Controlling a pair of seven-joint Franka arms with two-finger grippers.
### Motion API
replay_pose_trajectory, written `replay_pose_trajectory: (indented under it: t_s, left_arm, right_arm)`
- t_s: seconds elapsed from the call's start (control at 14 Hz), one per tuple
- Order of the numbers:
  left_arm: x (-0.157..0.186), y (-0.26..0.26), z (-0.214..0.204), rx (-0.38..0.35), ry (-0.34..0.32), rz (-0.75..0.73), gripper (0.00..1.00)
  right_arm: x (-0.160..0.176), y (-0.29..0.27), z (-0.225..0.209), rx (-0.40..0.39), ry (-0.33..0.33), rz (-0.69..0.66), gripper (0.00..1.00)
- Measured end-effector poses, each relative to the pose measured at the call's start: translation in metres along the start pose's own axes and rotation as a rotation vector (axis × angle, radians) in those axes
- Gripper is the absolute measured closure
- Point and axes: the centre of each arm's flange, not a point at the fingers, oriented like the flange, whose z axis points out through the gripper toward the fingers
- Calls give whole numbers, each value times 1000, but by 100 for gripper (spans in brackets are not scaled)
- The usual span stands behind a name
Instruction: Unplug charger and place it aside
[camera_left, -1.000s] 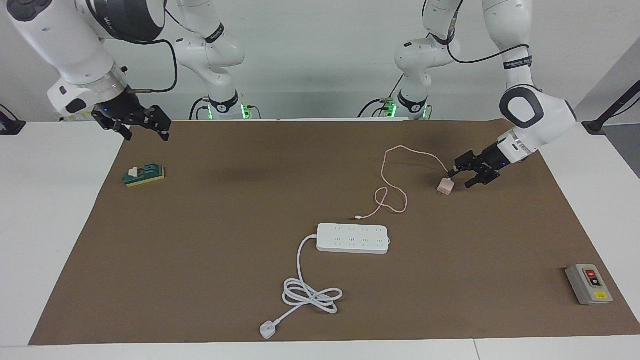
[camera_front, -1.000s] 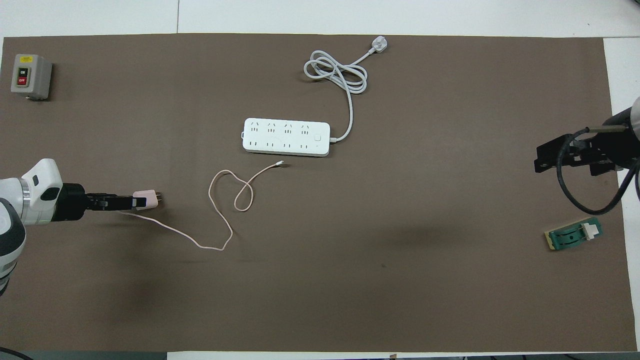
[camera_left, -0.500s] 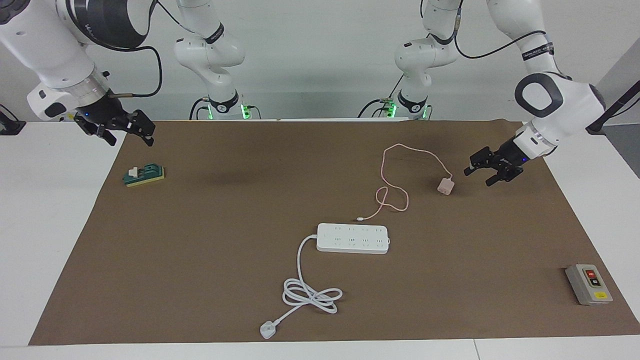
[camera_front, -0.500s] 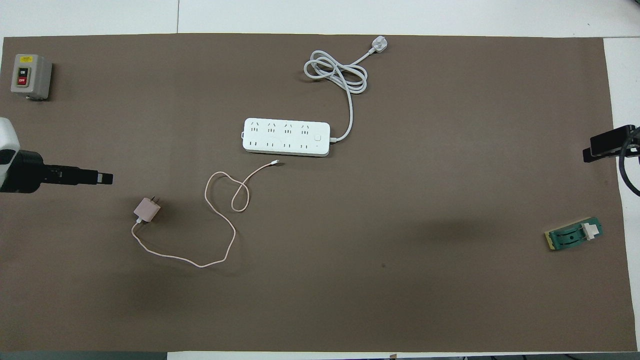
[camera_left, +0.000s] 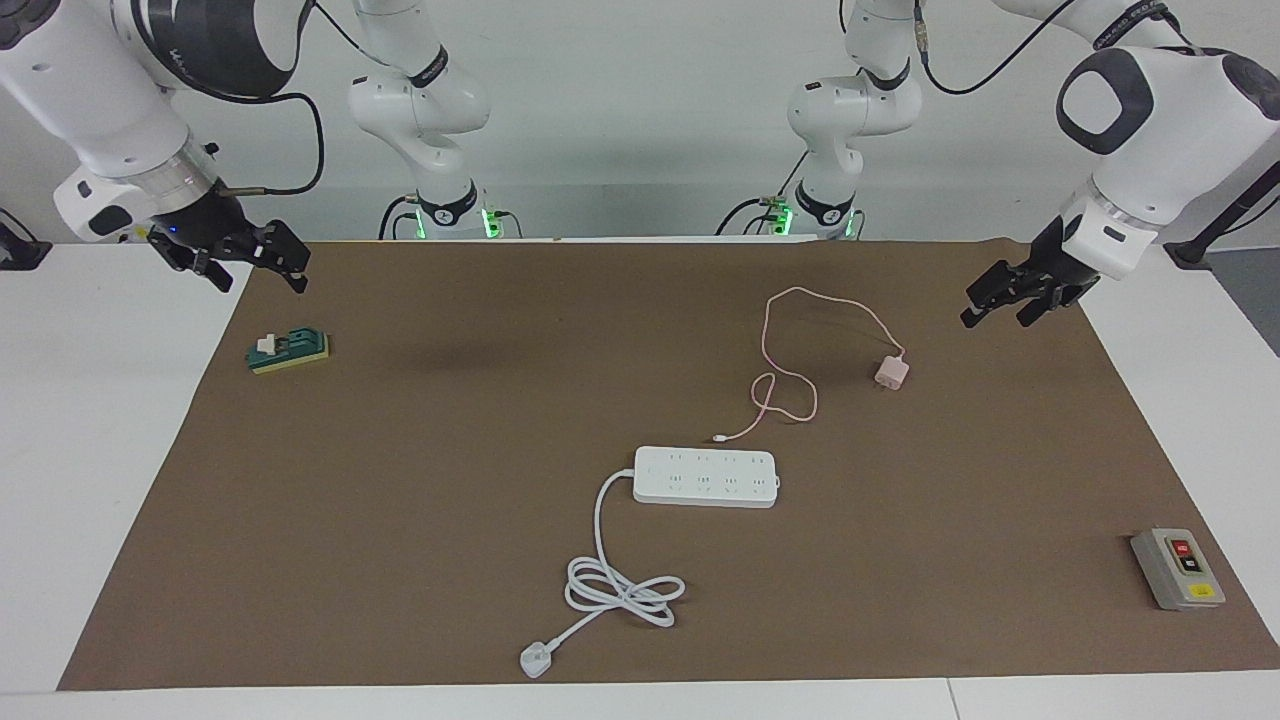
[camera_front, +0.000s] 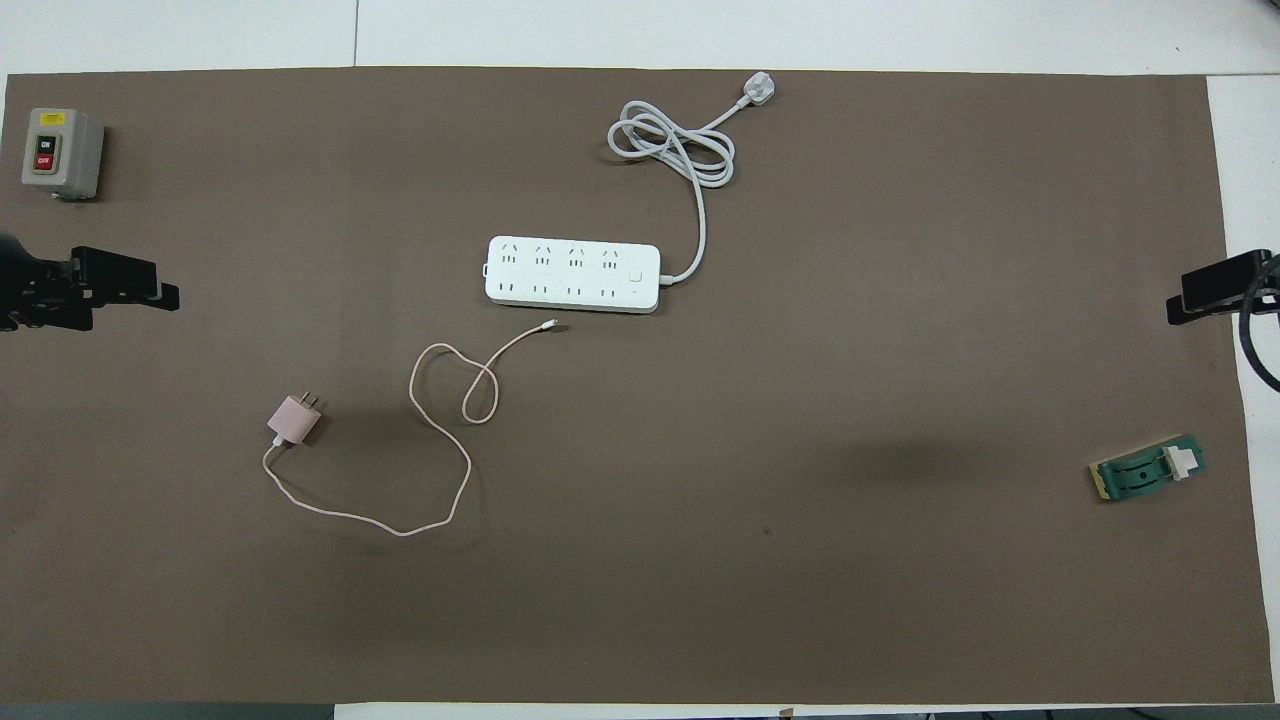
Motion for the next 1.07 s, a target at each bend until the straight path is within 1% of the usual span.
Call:
replay_pose_trajectory:
  t_s: [0.21,0.36,0.57,0.79,0.93,1.07]
  left_arm:
    - [-1,-10,-15,106,17,-34,0]
    - [-5,-18,-32,136,9,-20,0]
    - [-12,-24,-47,140,-22,54,0]
    - [-13,-19,-53,140,-16,56,0]
    - [-14,-17,-54,140,-24,57,0]
    - [-14,-15,-54,123,-24,58,0]
  right_arm:
    - [0,0,0,0,0,-1,0]
    - [0,0,0,0,0,-1,0]
    - [0,0,0,0,0,-1,0]
    - [0,0,0,0,0,-1,0]
    - [0,0,0,0,0,-1,0]
    - [0,0,0,0,0,-1,0]
